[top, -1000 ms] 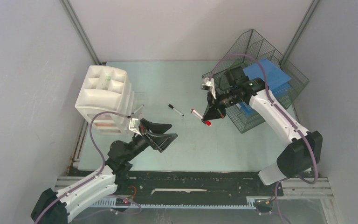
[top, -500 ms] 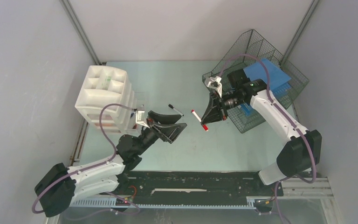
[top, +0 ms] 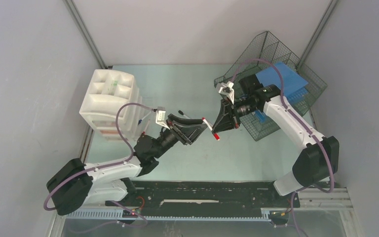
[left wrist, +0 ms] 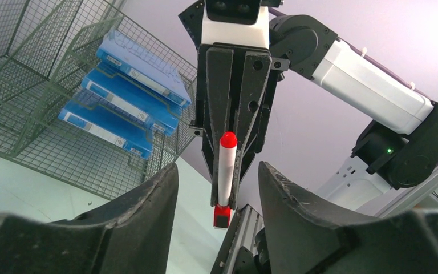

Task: Organize the desk
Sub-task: Place the stationery in the drawer.

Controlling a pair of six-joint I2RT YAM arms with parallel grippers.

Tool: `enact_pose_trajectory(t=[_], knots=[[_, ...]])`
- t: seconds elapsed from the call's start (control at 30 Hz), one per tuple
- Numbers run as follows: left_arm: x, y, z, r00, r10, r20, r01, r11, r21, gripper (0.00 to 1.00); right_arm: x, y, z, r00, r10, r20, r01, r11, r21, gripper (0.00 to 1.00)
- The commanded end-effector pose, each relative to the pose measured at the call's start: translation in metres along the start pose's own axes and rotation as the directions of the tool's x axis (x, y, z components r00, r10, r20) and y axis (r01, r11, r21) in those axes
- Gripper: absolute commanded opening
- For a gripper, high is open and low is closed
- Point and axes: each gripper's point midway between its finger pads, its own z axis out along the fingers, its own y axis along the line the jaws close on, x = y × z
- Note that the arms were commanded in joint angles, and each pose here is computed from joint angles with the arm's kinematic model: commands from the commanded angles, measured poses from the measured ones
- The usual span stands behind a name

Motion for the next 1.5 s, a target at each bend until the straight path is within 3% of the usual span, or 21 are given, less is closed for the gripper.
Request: enact_pose_trajectory(t=[0.0, 0.2, 0.37, 0.47, 0.6, 0.87, 0.97, 1.3, 1.47], knots=[[-0.013, -0.017, 0.013, 0.999, 0.000, 0.046, -0.002, 0.999, 0.052, 0.57, -0.001, 0.004, 0.005, 1.000, 0.005, 0.010, -0.005, 0.999, -0.035, 0.00], [-0.004, -0.016, 0.021, 1.000, -0.007, 0.021, 0.006, 0.999, 0.052, 0.43, 0.000, 0.003, 0.006, 1.000, 0.006, 0.003, -0.006, 0.999, -0.035, 0.00], [0.002, -0.015, 0.025, 1.000, -0.009, -0.001, 0.009, 0.998, 0.058, 0.21, 0.001, 0.003, 0.007, 1.000, 0.008, -0.001, -0.008, 0.999, -0.033, 0.00], [0.005, -0.015, 0.025, 1.000, -0.010, -0.014, 0.011, 0.998, 0.065, 0.01, 0.001, 0.002, 0.007, 1.000, 0.008, -0.002, -0.008, 0.999, -0.032, 0.00], [0.007, -0.013, 0.024, 1.000, -0.013, -0.018, 0.014, 0.998, 0.056, 0.00, 0.002, 0.000, 0.007, 1.000, 0.009, -0.009, -0.009, 1.000, -0.025, 0.02], [0.006, 0.000, 0.013, 0.999, 0.018, -0.027, -0.019, 1.000, -0.021, 0.00, 0.005, -0.007, 0.008, 0.999, 0.024, -0.026, -0.024, 1.000, 0.009, 0.40], [0.007, 0.007, 0.005, 0.998, 0.040, -0.043, -0.043, 0.997, -0.069, 0.00, 0.008, -0.010, 0.008, 0.999, 0.029, -0.035, -0.028, 0.999, 0.025, 0.48], [0.008, 0.056, -0.037, 0.973, 0.157, -0.171, -0.207, 0.919, -0.336, 0.00, 0.012, -0.018, 0.008, 0.998, 0.033, -0.061, -0.029, 0.997, 0.065, 0.52], [-0.005, 0.081, -0.065, 0.951, 0.212, -0.225, -0.298, 0.826, -0.479, 0.00, 0.013, -0.020, 0.008, 0.997, 0.030, -0.067, -0.025, 0.997, 0.078, 0.52]])
